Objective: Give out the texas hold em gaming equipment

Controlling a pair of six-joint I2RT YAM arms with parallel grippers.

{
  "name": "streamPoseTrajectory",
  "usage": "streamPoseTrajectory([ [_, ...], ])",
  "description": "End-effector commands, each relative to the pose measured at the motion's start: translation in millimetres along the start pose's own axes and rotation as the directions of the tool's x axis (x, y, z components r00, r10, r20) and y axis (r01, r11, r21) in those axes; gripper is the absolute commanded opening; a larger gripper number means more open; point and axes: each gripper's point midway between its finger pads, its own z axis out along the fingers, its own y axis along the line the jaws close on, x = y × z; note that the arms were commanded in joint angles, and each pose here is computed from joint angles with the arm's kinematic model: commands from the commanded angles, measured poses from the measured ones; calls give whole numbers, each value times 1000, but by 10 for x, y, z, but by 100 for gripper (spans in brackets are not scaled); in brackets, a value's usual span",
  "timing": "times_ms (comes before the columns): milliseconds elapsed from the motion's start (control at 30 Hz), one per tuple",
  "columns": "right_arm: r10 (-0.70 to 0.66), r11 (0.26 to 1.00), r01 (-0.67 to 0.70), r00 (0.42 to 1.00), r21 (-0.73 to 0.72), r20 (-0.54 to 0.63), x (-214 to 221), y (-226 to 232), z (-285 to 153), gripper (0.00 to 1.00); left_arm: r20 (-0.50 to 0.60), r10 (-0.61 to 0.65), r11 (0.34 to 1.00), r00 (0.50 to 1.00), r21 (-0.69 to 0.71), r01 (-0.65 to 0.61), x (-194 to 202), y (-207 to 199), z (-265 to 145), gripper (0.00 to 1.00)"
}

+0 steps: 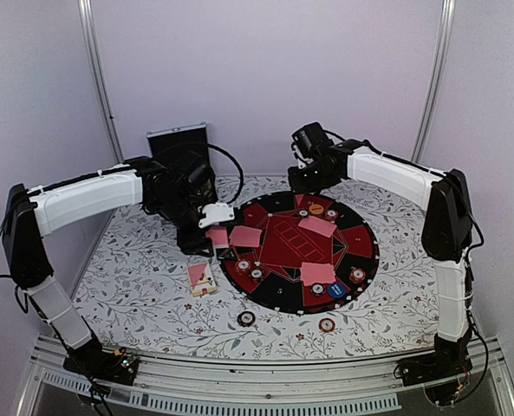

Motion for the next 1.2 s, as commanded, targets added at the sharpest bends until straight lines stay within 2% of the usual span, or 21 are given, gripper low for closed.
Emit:
streamPoseTrajectory([
  [0, -234, 926, 232, 972, 298, -31, 91, -143, 125, 0, 40, -14, 1000, 999, -21, 15, -30, 49, -136, 0],
  [200, -390, 833, 365, 921, 416, -29, 92, 88, 286, 0, 40, -14, 1000, 999, -21, 15, -27, 53, -143, 0],
  [333, -511, 726, 481, 856, 491, -83, 216, 208, 467, 0, 44, -14, 1000, 999, -19, 15, -38, 51, -148, 0],
  [400, -534, 703, 506, 840, 500, -99, 266, 238, 531, 0, 44, -13, 1000, 999, -16, 14, -38, 45, -146, 0],
  [833, -550, 730, 554, 824, 399, -137, 628, 372, 943, 7, 47, -17, 1000, 999, -10, 18, -46, 43, -132, 0],
  [1167, -549, 728, 569, 818, 382, -174, 816, 341, 1077, 10, 46, -19, 1000, 999, -9, 19, -44, 40, -126, 0],
])
